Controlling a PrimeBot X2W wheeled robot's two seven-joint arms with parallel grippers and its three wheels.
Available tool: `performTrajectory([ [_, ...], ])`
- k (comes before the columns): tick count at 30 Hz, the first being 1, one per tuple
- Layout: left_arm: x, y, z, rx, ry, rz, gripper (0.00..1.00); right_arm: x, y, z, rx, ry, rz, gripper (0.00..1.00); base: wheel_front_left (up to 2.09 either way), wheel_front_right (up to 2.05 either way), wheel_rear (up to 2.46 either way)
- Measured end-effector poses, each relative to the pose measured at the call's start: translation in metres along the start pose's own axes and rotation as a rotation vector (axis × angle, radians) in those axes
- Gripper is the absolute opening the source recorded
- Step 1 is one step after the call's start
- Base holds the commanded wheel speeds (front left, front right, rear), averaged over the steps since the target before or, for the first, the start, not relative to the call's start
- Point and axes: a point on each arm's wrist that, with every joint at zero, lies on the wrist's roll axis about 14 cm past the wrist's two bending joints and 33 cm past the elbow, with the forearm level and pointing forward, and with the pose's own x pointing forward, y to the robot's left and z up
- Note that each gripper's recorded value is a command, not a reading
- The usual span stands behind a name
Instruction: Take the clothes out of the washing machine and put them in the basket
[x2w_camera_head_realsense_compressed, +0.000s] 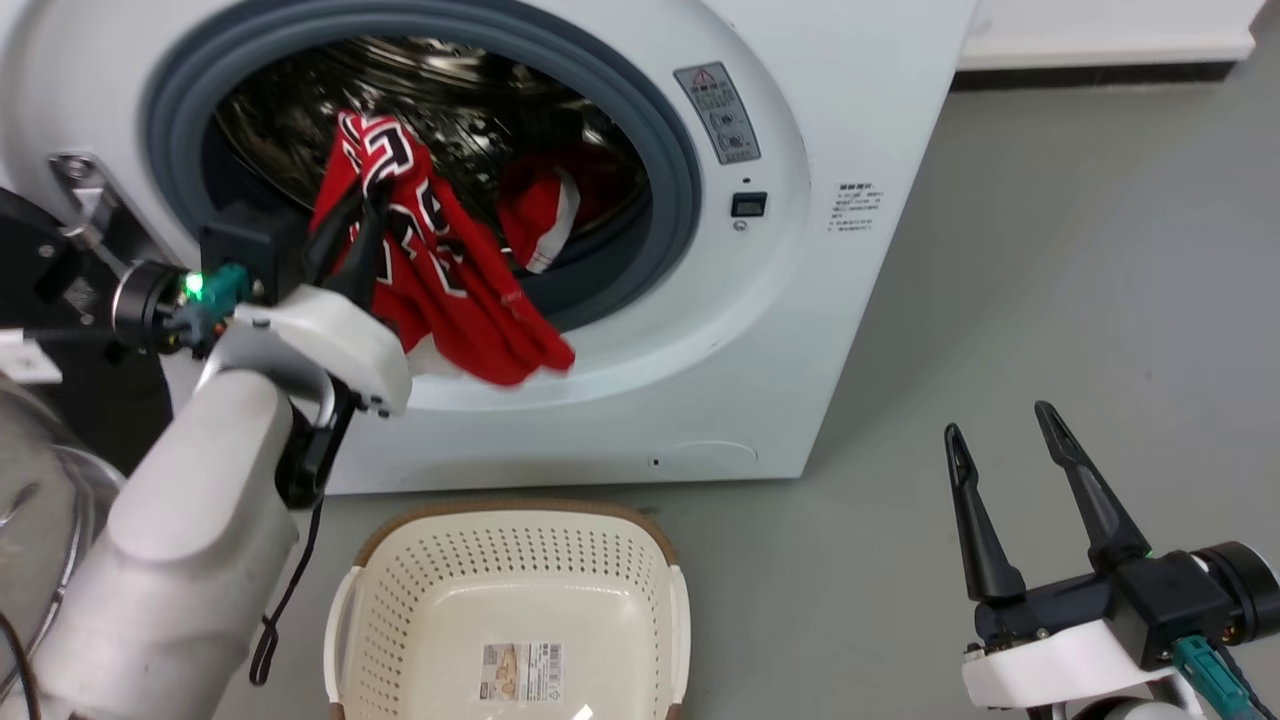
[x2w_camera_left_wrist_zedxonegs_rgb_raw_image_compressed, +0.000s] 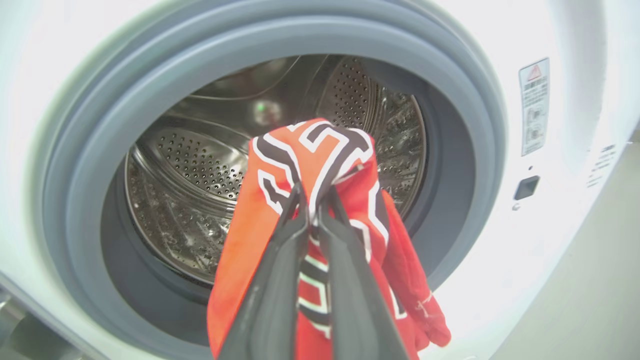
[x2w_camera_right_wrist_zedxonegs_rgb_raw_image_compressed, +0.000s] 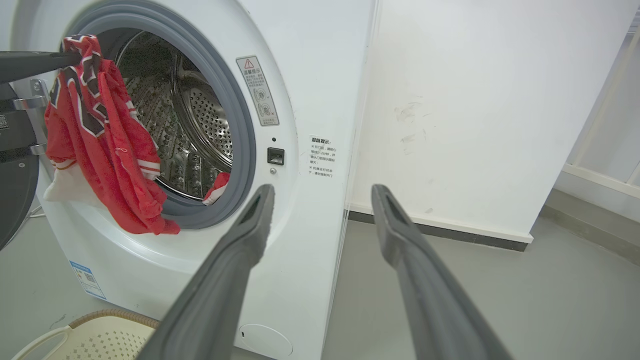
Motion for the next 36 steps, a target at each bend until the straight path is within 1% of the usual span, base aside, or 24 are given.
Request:
performTrajectory([
  [5,-0.027,-0.009,0.031,0.023,-0.096,-0.004,0.0,-0.005,0.005,0.009,0.0,-0.023,0.012,1.0,0.0,0.0,0.0],
  [12,-0.062,-0.025,0.067,0.038,-0.178,-0.014,0.0,-0.012,0.01,0.014,0.004,-0.033,0.025,1.0,0.0,0.0,0.0],
  [18,-0.088,-0.037,0.082,0.053,-0.201,-0.027,0.0,-0.015,0.013,0.014,0.007,-0.03,0.031,1.0,0.0,0.0,0.0],
  [23,-0.1,-0.042,0.083,0.058,-0.191,-0.032,0.0,-0.015,0.014,0.011,0.009,-0.023,0.034,1.0,0.0,0.0,0.0],
  [25,-0.103,-0.045,0.078,0.053,-0.172,-0.037,0.0,-0.014,0.014,0.009,0.01,-0.019,0.034,1.0,0.0,0.0,0.0],
  [31,-0.11,-0.061,0.027,0.0,-0.03,-0.075,0.0,-0.005,0.011,0.001,0.005,0.0,0.032,1.0,0.0,0.0,0.0],
  [36,-0.112,-0.069,-0.021,-0.066,0.09,-0.085,0.0,0.003,0.008,-0.01,0.003,0.026,0.026,1.0,0.0,0.0,0.0],
])
